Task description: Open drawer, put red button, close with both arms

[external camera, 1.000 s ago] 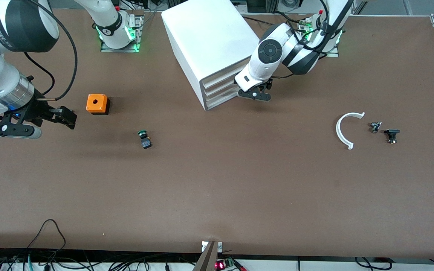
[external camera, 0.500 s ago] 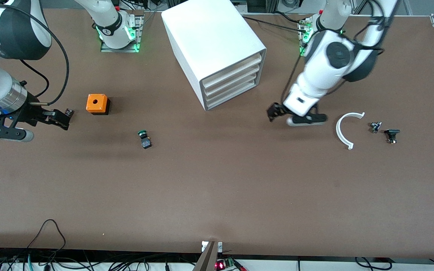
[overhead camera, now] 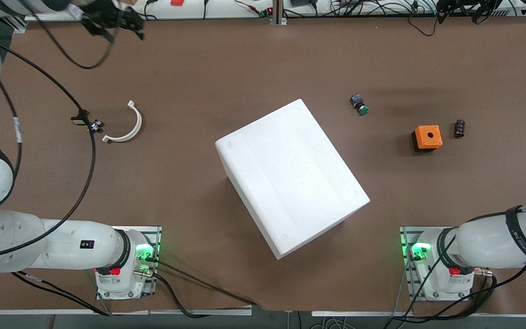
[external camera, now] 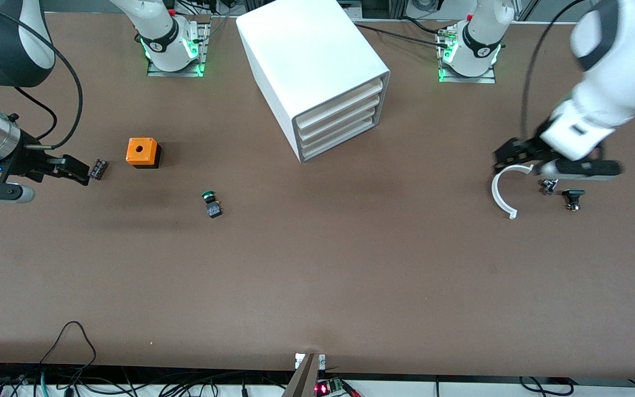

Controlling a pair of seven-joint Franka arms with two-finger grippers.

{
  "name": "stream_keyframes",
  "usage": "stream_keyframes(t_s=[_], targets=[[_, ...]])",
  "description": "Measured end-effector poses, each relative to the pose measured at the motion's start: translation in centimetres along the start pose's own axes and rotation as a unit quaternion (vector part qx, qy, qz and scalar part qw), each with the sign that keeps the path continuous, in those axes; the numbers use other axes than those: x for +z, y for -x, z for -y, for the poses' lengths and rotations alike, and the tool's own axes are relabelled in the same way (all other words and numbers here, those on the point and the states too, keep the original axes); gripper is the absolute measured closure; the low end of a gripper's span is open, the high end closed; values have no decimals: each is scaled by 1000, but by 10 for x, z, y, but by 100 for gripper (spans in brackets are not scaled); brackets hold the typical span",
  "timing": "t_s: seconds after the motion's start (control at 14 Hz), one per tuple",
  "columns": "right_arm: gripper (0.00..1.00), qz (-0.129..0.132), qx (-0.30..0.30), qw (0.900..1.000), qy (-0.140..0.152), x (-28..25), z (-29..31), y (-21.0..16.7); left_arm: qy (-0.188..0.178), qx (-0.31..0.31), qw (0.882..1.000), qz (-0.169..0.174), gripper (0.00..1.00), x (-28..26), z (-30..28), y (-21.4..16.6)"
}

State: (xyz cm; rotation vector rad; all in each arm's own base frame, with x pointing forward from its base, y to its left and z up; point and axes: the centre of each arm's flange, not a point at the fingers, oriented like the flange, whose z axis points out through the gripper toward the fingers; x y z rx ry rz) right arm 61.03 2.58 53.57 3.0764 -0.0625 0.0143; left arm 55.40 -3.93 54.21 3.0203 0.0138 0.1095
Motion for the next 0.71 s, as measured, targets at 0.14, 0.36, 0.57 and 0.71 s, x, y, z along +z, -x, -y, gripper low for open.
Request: stream_keyframes(t_s=[0.14,0.36,0.57,0.71], targets=[[0,6,-2,1000,1,0,-1,7,-4,23,1000,18,0,-38,21,8],[0,9,-22,1000,1,-2,-3,11,-33,42,998,17,0,-62,19,11],[0,14,-31,999,2,-7,-6,15,-37,47,998,20,0,-59,15,10],[0,8,-31,999,1,-15,-8,18,-37,47,998,21,0,-58,15,9]])
